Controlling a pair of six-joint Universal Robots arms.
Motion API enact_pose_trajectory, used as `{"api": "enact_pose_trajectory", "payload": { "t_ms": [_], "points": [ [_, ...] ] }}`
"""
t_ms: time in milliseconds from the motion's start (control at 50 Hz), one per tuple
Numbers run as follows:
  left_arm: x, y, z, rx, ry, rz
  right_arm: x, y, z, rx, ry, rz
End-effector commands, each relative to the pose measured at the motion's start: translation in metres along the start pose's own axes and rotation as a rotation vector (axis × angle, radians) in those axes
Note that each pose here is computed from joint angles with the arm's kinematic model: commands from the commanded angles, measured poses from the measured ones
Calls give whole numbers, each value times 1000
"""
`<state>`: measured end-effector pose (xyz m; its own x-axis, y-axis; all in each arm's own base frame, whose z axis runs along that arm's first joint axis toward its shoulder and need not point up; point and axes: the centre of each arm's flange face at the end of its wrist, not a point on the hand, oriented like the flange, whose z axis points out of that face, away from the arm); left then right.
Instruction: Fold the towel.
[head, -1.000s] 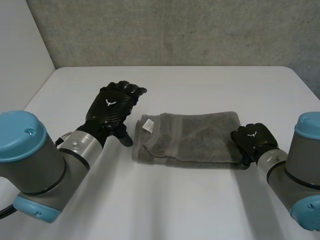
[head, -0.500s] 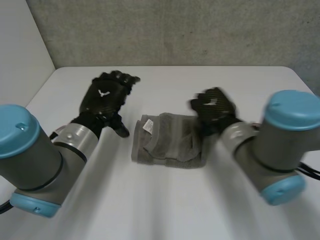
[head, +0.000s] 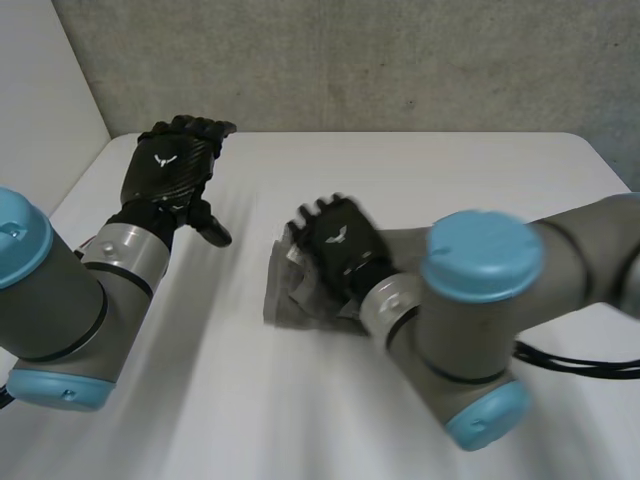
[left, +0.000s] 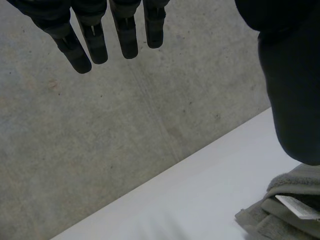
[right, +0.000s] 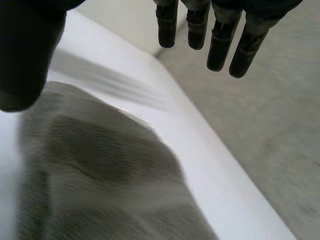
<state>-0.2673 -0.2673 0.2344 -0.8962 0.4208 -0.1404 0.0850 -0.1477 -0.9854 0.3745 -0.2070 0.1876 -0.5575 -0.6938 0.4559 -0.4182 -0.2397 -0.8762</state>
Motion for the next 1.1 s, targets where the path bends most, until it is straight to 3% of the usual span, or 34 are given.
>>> {"api": "enact_pose_trajectory", "payload": {
  "t_ms": [20, 220, 600, 900, 1060, 1100],
  "points": [
    [15, 1, -2, -2, 40, -5, 71, 28, -16, -132, 241, 53],
    [19, 15, -10, -46, 57, -6, 93, 92, -58, -375, 332, 103],
    [23, 25, -9, -69, 68, -5, 91, 143, -54, -393, 299, 145],
    [23, 26, -10, -73, 67, -5, 102, 138, -48, -361, 338, 98],
    [22, 21, -8, -59, 65, -5, 127, 101, -37, -286, 391, -148],
    [21, 17, -7, -46, 60, -6, 114, 68, -25, -184, 355, -211]
  ]
}}
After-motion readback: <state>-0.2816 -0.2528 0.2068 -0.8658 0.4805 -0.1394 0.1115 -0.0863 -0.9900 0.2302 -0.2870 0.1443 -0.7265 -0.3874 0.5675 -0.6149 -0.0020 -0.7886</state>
